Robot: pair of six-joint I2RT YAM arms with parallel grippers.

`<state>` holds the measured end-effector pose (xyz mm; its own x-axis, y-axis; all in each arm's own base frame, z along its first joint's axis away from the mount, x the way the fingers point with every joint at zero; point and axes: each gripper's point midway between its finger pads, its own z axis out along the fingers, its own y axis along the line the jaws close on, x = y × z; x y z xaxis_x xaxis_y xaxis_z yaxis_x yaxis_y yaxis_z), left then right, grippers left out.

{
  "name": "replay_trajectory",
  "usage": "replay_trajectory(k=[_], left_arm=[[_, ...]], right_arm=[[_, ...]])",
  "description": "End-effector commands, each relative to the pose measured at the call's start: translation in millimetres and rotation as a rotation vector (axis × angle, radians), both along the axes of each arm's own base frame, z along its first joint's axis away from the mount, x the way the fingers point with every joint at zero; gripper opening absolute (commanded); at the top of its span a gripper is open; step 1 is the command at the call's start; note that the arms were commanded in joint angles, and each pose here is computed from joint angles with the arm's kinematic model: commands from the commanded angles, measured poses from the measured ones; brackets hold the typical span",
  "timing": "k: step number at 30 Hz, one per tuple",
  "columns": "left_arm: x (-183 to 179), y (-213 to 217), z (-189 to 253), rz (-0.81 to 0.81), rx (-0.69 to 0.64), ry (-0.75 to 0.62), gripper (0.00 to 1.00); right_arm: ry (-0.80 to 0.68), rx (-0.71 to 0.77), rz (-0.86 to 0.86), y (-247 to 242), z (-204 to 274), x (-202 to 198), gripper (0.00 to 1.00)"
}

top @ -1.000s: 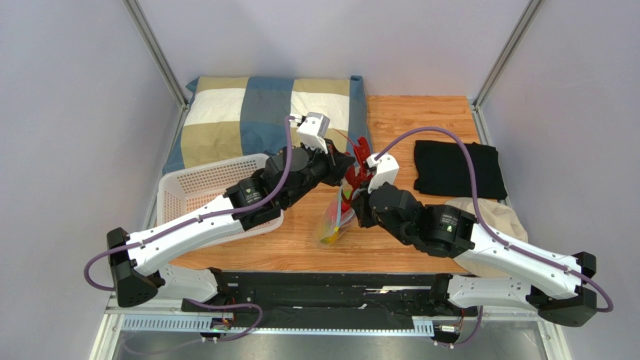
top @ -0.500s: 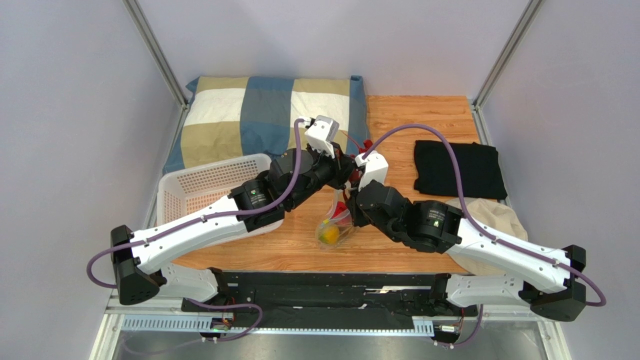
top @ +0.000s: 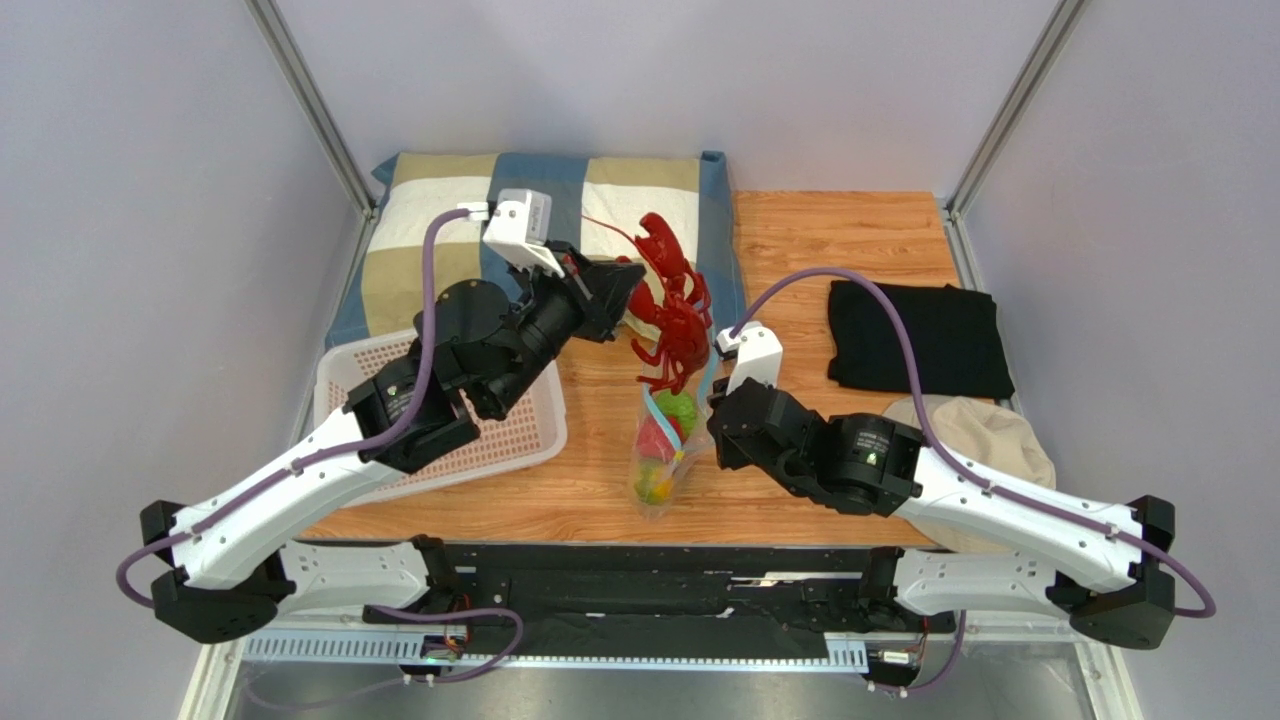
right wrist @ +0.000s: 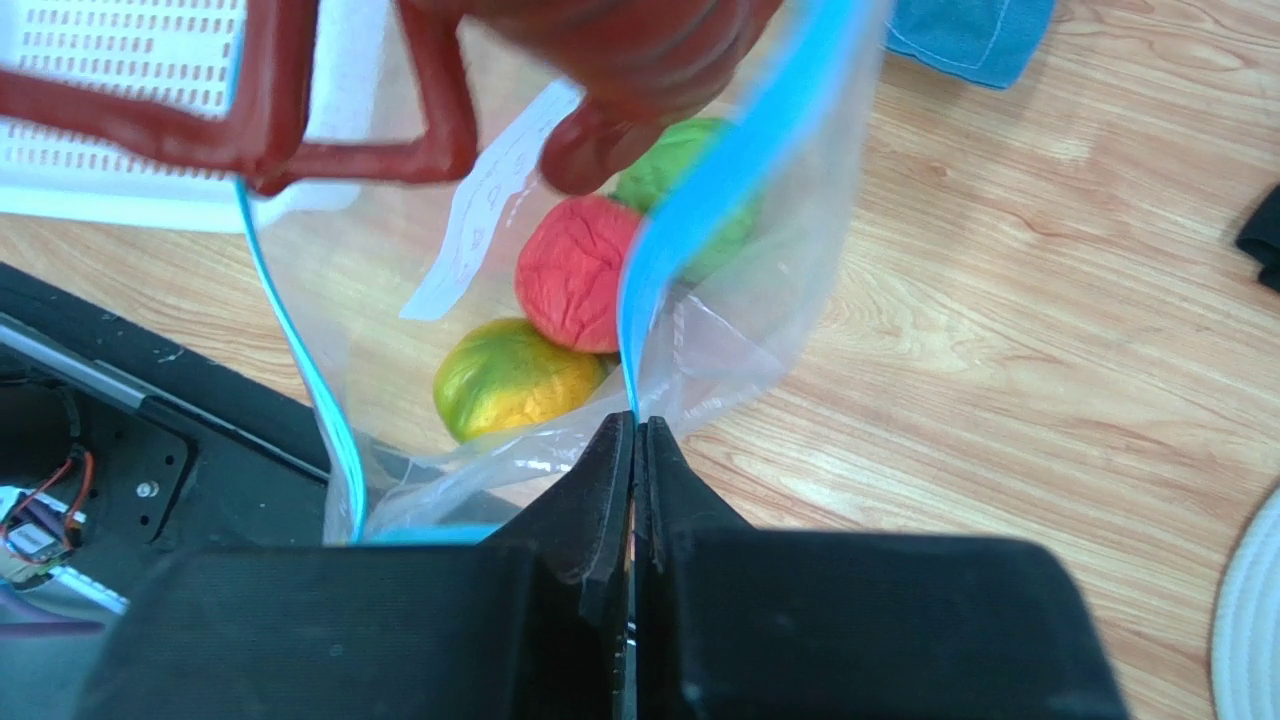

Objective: Open the zip-top bag and remove the fake food

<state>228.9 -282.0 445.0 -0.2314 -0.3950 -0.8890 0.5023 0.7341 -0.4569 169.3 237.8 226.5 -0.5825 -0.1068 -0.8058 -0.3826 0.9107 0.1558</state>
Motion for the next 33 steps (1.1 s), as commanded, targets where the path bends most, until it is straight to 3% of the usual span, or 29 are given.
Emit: replay_trajectory(k=[1, 6, 13, 20, 22, 25, 27, 33], left_arm=[[4.2, -8.9, 20.9, -0.02, -0.128, 0.002, 0.0], [1.0, -12.9, 26.9, -0.045, -0.15, 0.017, 0.0], [-20.2, 31.8, 74.0, -0.042, -0.221, 0.021, 0.0], [-52.1, 69.2, 85.2, -0.091, -0.265, 0.032, 0.0], [-51.5, 93.8, 78.7, -0.018, -0.191, 0.01, 0.0], [-40.6, 147.3, 24.9, 0.214, -0.029, 0.057, 0.0], [-40.9, 186.7, -9.5, 0.353, -0.002, 0.052, 0.0], [-49.6, 257.5, -64.4, 0.599, -0.171, 0.032, 0.0]], right_arm=[[-0.027, 0.099, 0.03, 16.5, 22.2, 0.3, 0.0], [-0.041, 0.052, 0.01, 12.1, 22.6, 5.4, 0.0], [-0.052, -0.064, -0.052, 1.5, 0.9, 15.1, 0.0], [-0.061, -0.143, -0.101, -10.5, -11.8, 22.4, 0.0], [-0.063, -0.133, -0.108, -15.3, -9.9, 22.6, 0.0], [-0.072, -0.115, -0.131, -30.2, -5.8, 22.8, 0.0], [-0.081, -0.099, -0.148, -41.2, -2.2, 22.9, 0.0], [-0.099, -0.082, -0.165, -58.1, 7.2, 23.5, 0.0]])
